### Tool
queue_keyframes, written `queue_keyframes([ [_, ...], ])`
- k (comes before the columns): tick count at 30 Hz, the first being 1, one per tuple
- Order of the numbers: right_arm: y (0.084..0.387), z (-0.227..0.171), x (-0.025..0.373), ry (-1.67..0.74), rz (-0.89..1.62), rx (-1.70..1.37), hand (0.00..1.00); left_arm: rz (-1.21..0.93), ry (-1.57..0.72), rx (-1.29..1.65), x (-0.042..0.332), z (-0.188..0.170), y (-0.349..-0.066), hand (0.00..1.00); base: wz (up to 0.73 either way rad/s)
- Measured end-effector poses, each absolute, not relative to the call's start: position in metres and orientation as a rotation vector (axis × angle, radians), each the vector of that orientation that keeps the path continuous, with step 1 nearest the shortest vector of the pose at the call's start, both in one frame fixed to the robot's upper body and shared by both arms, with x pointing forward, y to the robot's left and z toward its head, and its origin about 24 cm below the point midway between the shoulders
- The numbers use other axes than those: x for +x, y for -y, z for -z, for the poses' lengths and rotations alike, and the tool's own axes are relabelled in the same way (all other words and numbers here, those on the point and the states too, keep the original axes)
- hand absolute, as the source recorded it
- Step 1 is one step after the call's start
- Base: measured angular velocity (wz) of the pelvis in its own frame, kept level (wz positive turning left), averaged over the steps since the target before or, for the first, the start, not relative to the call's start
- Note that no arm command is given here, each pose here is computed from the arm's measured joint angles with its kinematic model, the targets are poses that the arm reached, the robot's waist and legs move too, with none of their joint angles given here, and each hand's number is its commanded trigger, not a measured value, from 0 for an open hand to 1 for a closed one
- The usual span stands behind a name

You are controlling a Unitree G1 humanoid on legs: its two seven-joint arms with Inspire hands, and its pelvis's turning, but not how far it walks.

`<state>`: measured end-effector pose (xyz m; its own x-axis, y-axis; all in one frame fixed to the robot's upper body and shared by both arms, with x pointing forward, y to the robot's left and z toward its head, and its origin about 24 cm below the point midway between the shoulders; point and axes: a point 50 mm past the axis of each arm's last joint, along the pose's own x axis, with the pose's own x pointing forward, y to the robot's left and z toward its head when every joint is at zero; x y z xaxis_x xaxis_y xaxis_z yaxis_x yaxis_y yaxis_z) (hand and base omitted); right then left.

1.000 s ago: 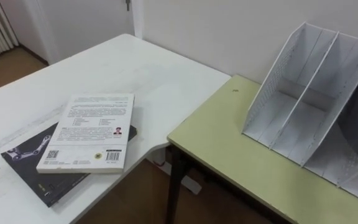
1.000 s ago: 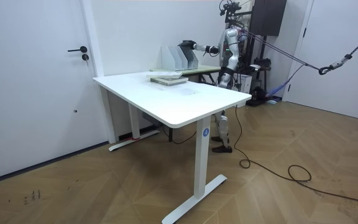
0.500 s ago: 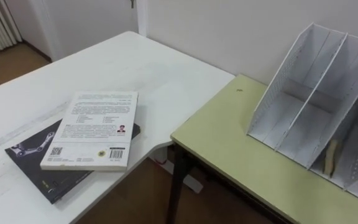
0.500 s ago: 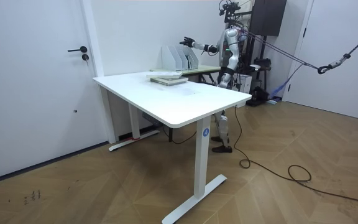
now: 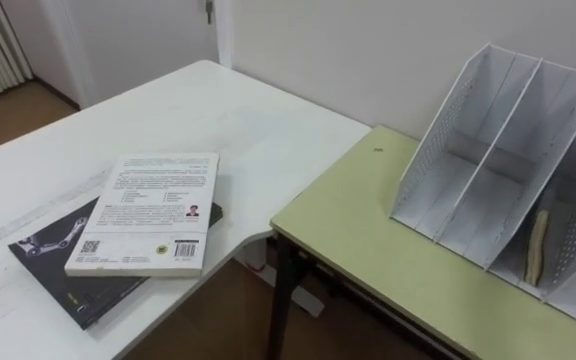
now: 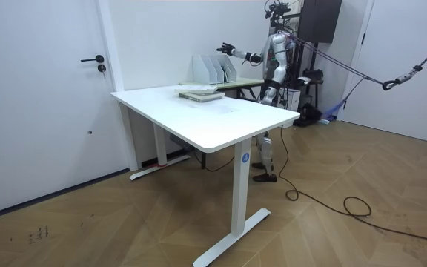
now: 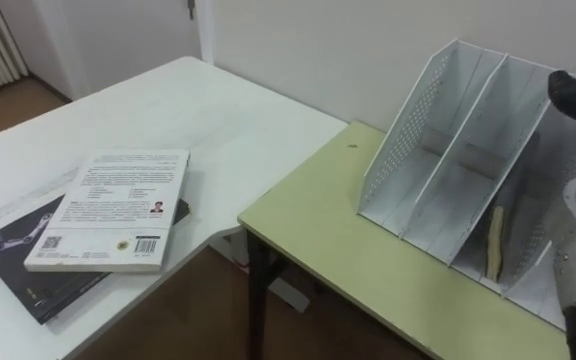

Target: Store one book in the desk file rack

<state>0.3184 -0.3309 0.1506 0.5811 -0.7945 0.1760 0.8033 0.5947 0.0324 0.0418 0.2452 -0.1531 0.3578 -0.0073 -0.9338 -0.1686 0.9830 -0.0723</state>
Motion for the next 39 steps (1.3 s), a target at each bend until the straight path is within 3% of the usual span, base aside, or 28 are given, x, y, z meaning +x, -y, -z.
queue_keyframes([
  [8, 0.329, -0.155, 0.319, 0.197, 0.919, -0.054, 0.0, -0.107, -1.208, -0.17, 0.038, 0.153, -0.245, 0.0, 0.0],
  [14, 0.309, -0.18, 0.318, 0.323, 0.724, 0.015, 0.0, -0.106, -1.205, -0.167, 0.04, 0.153, -0.246, 0.0, -0.02],
  [23, 0.26, -0.178, 0.305, 0.36, 0.208, 0.019, 0.0, -0.093, -1.203, -0.173, 0.042, 0.153, -0.248, 0.0, 0.0],
  [31, 0.207, -0.155, 0.296, 0.242, -0.373, 0.024, 0.0, -0.069, -1.206, -0.2, 0.045, 0.153, -0.249, 0.0, -0.01],
  [39, 0.175, -0.136, 0.281, 0.153, -0.771, -0.036, 0.0, -0.051, -1.218, -0.206, 0.05, 0.153, -0.252, 0.0, 0.0],
])
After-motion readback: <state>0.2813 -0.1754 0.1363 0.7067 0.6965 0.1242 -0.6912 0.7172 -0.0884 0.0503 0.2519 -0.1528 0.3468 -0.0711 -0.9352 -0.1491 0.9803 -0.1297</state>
